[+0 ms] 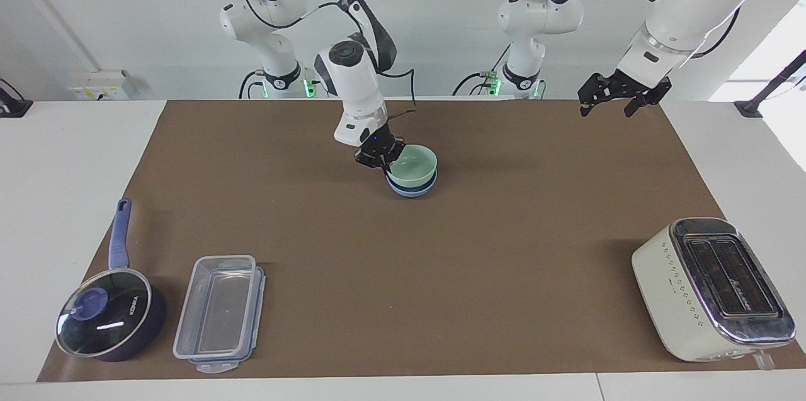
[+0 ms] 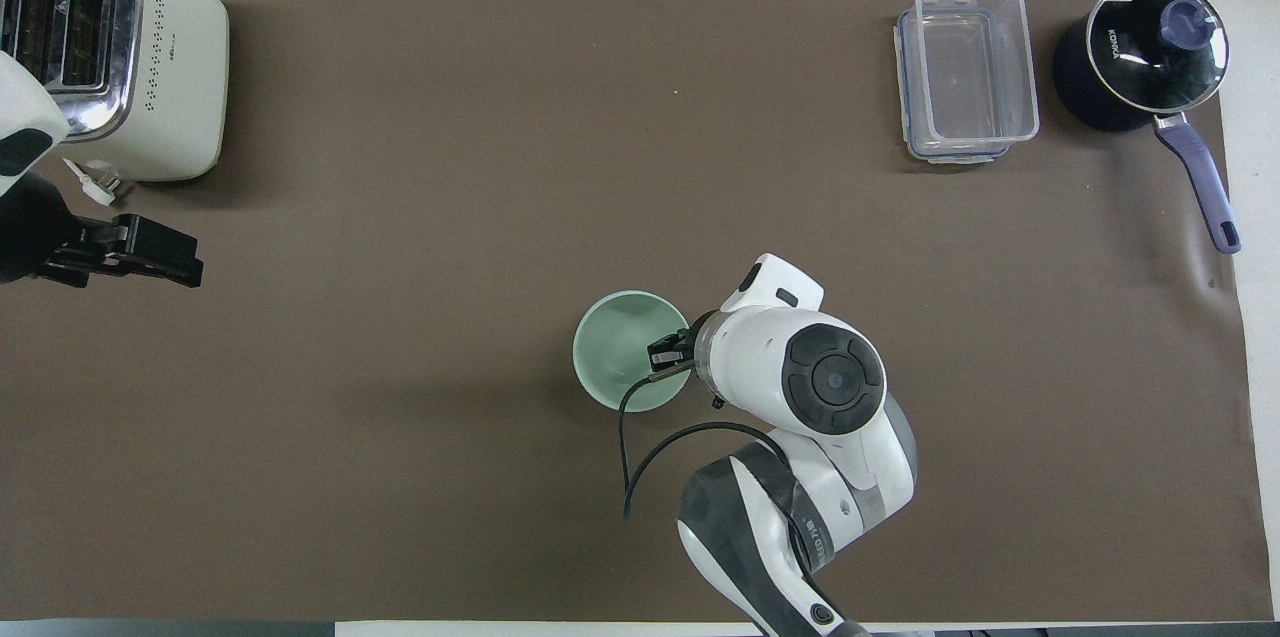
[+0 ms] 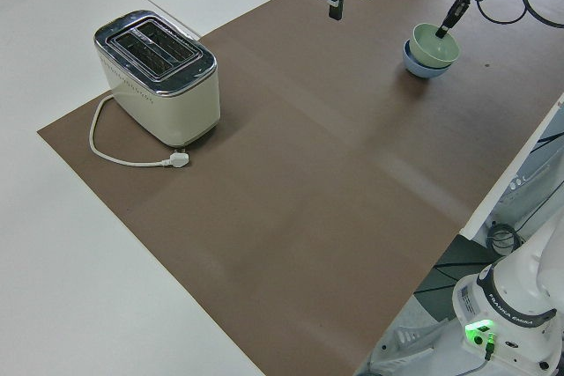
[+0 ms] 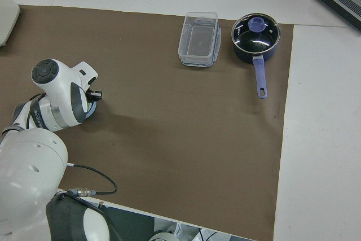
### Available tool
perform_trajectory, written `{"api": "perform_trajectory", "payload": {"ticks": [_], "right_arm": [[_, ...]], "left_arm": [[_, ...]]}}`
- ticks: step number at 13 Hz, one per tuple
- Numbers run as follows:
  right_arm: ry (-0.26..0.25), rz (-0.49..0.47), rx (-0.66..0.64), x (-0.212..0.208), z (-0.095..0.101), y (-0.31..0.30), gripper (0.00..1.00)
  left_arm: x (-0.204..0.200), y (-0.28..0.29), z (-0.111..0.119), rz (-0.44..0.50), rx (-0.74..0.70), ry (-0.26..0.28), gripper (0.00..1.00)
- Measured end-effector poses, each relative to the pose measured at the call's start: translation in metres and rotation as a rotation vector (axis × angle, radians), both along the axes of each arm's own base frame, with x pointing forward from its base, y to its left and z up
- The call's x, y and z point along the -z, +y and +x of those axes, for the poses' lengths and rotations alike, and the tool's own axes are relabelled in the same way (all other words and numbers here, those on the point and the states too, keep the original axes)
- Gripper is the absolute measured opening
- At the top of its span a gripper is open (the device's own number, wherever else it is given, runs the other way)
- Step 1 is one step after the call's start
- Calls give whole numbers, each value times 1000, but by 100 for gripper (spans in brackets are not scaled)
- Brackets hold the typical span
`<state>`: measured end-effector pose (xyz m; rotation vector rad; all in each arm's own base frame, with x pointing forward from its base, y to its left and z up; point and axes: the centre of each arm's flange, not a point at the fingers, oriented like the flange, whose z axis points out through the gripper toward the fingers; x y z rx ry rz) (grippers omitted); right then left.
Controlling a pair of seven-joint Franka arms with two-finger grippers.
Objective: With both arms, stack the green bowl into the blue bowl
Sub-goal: 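Lower the green bowl into the blue bowl with the right gripper, then open the right gripper and pull it back from the bowls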
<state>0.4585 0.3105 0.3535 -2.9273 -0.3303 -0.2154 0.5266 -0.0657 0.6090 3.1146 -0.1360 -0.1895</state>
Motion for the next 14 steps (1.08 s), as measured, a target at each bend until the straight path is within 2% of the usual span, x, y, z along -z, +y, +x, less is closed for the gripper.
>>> {"api": "perform_trajectory", "payload": {"ticks": [3, 4, 7, 10, 11, 14], "right_arm": [[-1, -1, -1, 0, 0, 0, 5], [-2, -1, -1, 0, 0, 0, 12], [-10, 7, 16, -18, 9, -8, 49], [-10, 14, 126, -78, 35, -72, 86], [-7, 13, 163, -95, 39, -96, 98], [34, 0, 273, -123, 41, -164, 100]], "left_arm": [[0, 2, 0, 0, -3, 0, 100], [0, 3, 0, 0, -5, 0, 100], [0, 5, 1, 0, -9, 0, 100], [0, 5, 1, 1, -9, 0, 100], [0, 5, 1, 1, -9, 0, 100], [0, 5, 1, 1, -9, 0, 100]]}}
